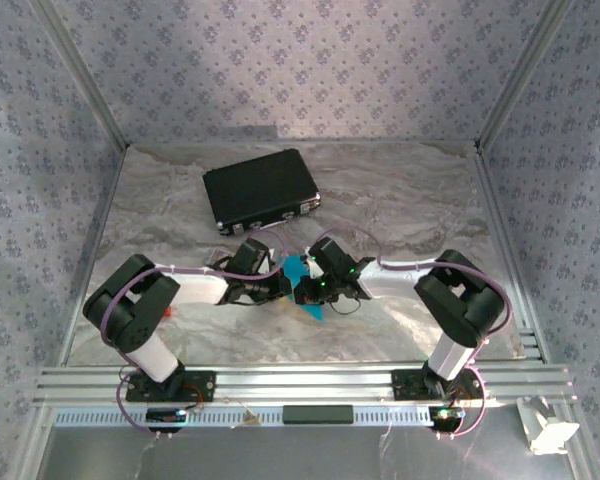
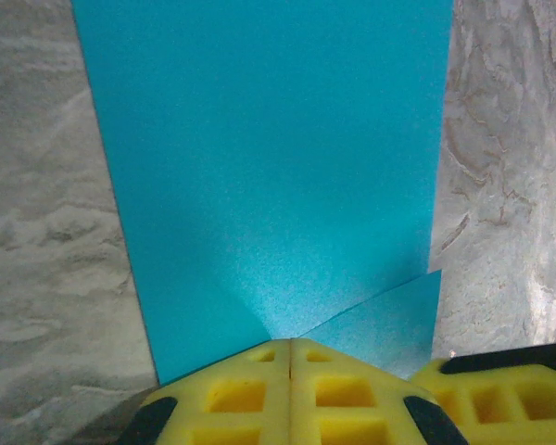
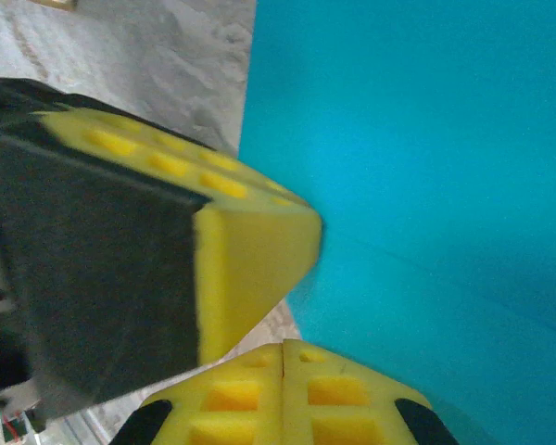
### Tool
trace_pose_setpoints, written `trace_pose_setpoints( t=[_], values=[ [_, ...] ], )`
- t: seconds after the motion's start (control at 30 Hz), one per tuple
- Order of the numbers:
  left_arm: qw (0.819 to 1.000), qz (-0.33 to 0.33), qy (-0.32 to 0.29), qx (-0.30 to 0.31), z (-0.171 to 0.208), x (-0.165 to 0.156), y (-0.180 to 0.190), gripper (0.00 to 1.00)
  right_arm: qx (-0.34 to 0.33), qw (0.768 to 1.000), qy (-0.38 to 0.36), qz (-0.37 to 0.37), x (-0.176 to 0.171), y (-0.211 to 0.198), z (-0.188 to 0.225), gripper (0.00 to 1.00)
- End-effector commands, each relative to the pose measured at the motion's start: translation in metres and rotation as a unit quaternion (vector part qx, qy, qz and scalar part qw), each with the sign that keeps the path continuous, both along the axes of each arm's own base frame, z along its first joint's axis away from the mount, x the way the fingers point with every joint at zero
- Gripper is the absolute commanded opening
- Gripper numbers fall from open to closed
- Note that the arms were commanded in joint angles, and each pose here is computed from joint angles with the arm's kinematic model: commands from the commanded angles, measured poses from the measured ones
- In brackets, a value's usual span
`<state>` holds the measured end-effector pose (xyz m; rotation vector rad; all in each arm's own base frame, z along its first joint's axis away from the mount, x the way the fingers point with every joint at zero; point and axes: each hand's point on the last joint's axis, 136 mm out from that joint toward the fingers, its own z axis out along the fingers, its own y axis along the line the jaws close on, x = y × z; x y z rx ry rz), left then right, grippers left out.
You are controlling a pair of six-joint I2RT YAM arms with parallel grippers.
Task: Fold a paper plane with a square sheet of paper (pick it up from the middle)
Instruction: Third fold the triangle at the center of the table.
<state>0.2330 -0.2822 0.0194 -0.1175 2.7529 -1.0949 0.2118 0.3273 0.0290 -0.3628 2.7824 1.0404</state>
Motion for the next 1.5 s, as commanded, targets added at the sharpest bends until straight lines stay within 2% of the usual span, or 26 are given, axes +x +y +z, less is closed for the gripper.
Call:
trace_pose_setpoints(
  t=[0.0,0.13,0.27,0.47,0.63,0.8,1.0,1.3,1.47],
  values=[
    [1.0,-0.01,0.009,0.009,-0.01,-0.007,0.002,0.0,-0.011,1.0,0.011,0.002,-0.002,0.001,-0.012,0.0],
    [1.0,-0.015,0.008,0.016,-0.011,-0.008,0.004,0.0,-0.029,0.999,0.02,-0.001,-0.012,-0.013,-0.022,0.0],
    [1.0,-0.016,0.01,0.017,-0.012,-0.007,0.005,0.0,-0.022,1.0,0.023,-0.002,-0.024,-0.022,-0.016,0.0],
    [1.0,-0.017,0.014,0.012,-0.013,-0.007,0.002,0.0,-0.001,1.0,0.002,0.006,-0.01,-0.006,0.005,0.0],
    [1.0,-0.016,0.017,0.011,-0.014,-0.007,0.002,0.0,-0.011,1.0,0.012,0.011,-0.003,0.004,-0.007,0.0],
    [1.0,-0.013,0.019,0.017,-0.017,-0.008,0.004,0.0,-0.021,0.999,0.028,0.004,-0.014,-0.01,-0.021,0.0],
    [0.999,-0.014,0.024,0.028,-0.022,-0.008,0.006,0.0,-0.005,0.999,0.03,0.008,-0.034,-0.029,-0.014,0.0],
    [0.999,-0.013,0.029,0.032,-0.024,-0.009,0.007,0.0,-0.009,0.999,0.045,-0.015,-0.069,-0.082,-0.026,0.0],
    [0.999,-0.001,0.035,0.029,-0.022,-0.01,0.006,0.0,0.01,0.999,0.001,-0.051,-0.055,-0.093,-0.004,0.01]
  ],
)
